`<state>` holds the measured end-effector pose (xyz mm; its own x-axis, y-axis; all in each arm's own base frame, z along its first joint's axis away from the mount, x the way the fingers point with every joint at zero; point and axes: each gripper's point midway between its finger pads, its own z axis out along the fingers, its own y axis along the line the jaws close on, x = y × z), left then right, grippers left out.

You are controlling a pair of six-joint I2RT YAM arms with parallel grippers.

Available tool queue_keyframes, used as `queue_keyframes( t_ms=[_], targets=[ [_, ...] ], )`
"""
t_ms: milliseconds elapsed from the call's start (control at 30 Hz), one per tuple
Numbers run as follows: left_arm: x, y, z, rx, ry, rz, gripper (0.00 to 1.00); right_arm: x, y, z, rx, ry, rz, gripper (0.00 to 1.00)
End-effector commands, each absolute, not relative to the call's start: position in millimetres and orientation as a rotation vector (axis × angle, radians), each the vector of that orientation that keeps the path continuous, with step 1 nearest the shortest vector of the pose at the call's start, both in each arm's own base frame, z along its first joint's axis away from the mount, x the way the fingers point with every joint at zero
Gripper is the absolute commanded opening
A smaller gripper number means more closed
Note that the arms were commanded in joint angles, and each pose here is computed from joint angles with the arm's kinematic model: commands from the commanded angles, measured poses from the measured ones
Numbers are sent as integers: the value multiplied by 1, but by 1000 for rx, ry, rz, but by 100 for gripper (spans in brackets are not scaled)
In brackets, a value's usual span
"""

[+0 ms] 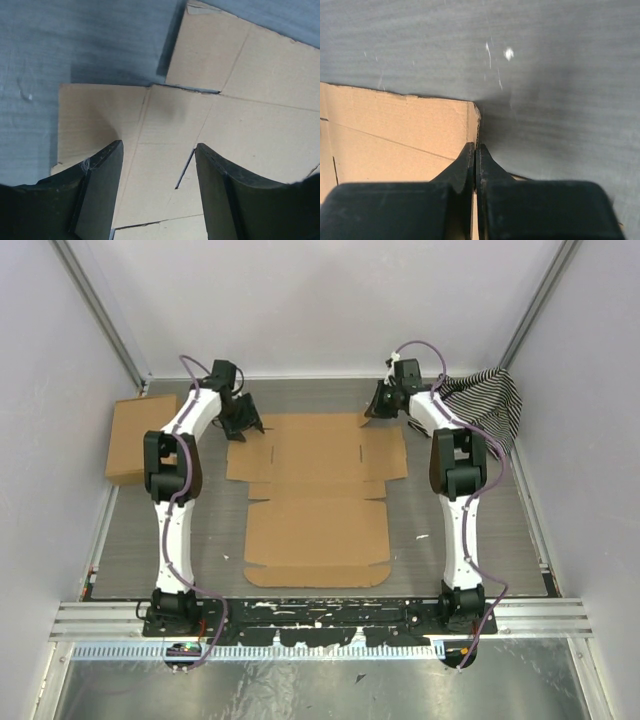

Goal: Fold the paper box

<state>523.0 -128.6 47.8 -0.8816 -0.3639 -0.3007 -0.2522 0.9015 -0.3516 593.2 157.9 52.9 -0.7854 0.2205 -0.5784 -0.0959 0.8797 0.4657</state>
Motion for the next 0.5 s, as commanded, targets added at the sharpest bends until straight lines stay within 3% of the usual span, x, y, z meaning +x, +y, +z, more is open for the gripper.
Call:
queue_keyframes(
  t_ms=[0,233,467],
  targets=[
    [512,-133,95,-447,2611,-494,66,562,151,88,35,2390,586,1],
    [482,-139,96,-412,2641,-503,68,505,153,87,-8,2447,520,1],
    [471,-144,78,-392,2700,-463,68,481,160,83,22,2473,520,1]
  ],
)
